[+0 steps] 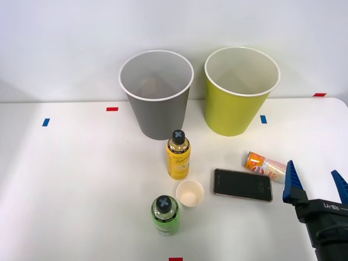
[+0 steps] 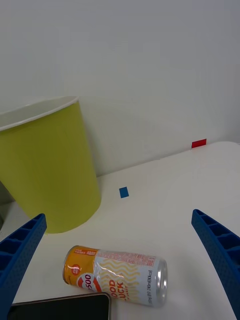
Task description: Put cans in the gray bin, plastic bottles in the light green bin
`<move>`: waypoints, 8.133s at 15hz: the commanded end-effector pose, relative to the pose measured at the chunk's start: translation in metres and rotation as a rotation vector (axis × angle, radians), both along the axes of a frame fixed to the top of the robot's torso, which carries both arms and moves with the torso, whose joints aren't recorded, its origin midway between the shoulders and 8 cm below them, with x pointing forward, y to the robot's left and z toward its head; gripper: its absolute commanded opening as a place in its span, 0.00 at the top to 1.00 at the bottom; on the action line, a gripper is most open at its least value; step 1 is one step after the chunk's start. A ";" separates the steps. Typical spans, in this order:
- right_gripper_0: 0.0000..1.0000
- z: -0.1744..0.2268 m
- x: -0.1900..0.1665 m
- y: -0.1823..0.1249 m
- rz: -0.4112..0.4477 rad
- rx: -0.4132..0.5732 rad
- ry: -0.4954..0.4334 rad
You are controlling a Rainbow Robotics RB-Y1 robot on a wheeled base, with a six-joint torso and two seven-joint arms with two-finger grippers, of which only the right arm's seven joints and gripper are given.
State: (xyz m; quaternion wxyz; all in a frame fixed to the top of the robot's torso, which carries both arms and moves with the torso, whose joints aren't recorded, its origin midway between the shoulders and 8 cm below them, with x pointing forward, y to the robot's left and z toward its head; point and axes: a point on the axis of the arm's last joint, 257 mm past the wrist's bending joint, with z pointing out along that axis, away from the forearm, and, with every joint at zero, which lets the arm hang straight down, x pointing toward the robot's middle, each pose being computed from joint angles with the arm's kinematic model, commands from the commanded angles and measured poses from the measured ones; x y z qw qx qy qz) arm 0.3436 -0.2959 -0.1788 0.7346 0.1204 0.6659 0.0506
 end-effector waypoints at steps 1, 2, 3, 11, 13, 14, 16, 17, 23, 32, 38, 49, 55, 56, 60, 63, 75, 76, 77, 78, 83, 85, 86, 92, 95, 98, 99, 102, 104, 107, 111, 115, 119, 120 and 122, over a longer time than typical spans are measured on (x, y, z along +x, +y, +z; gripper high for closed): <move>0.00 -0.003 -0.003 -0.001 -0.018 0.006 0.006; 0.00 -0.004 -0.004 -0.002 -0.025 -0.033 0.013; 0.00 -0.004 -0.007 -0.001 -0.033 -0.059 0.010; 0.00 -0.038 -0.061 0.038 0.047 -0.313 -0.042; 0.00 -0.050 -0.080 0.049 0.070 -0.363 -0.001; 0.00 -0.057 -0.091 0.057 0.096 -0.379 0.021; 0.00 -0.067 -0.103 0.069 0.131 -0.413 0.056; 0.00 -0.073 -0.111 0.076 0.143 -0.399 0.076; 0.00 -0.104 -0.139 0.084 0.172 -0.412 0.163; 0.00 -0.119 -0.149 0.097 0.216 -0.426 0.194; 0.00 -0.119 -0.149 0.097 0.216 -0.426 0.194; 0.00 -0.119 -0.149 0.097 0.216 -0.426 0.194; 0.00 -0.119 -0.149 0.097 0.216 -0.426 0.194; 0.00 -0.119 -0.149 0.097 0.216 -0.426 0.194; 0.00 -0.119 -0.149 0.097 0.216 -0.426 0.194; 0.00 -0.119 -0.149 0.097 0.216 -0.426 0.194; 0.00 -0.119 -0.149 0.097 0.216 -0.426 0.194; 0.00 -0.119 -0.149 0.097 0.216 -0.426 0.194; 0.00 -0.119 -0.149 0.097 0.216 -0.426 0.194; 0.00 -0.119 -0.149 0.097 0.216 -0.426 0.194; 0.00 -0.119 -0.149 0.097 0.216 -0.426 0.194; 0.00 -0.119 -0.149 0.097 0.216 -0.426 0.194; 0.00 -0.119 -0.149 0.097 0.216 -0.426 0.194; 0.00 -0.119 -0.149 0.097 0.216 -0.426 0.194; 0.00 -0.119 -0.149 0.097 0.216 -0.426 0.194; 0.00 -0.119 -0.149 0.097 0.216 -0.426 0.194; 0.00 -0.119 -0.149 0.097 0.216 -0.426 0.194; 0.00 -0.119 -0.149 0.097 0.216 -0.426 0.194; 0.00 -0.119 -0.149 0.097 0.216 -0.426 0.194; 0.00 -0.119 -0.149 0.097 0.216 -0.426 0.194; 0.00 -0.119 -0.149 0.097 0.216 -0.426 0.194; 0.00 -0.119 -0.149 0.097 0.216 -0.426 0.194; 0.00 -0.119 -0.149 0.097 0.216 -0.426 0.194; 0.00 -0.119 -0.149 0.097 0.216 -0.426 0.194; 0.00 -0.119 -0.149 0.097 0.216 -0.426 0.194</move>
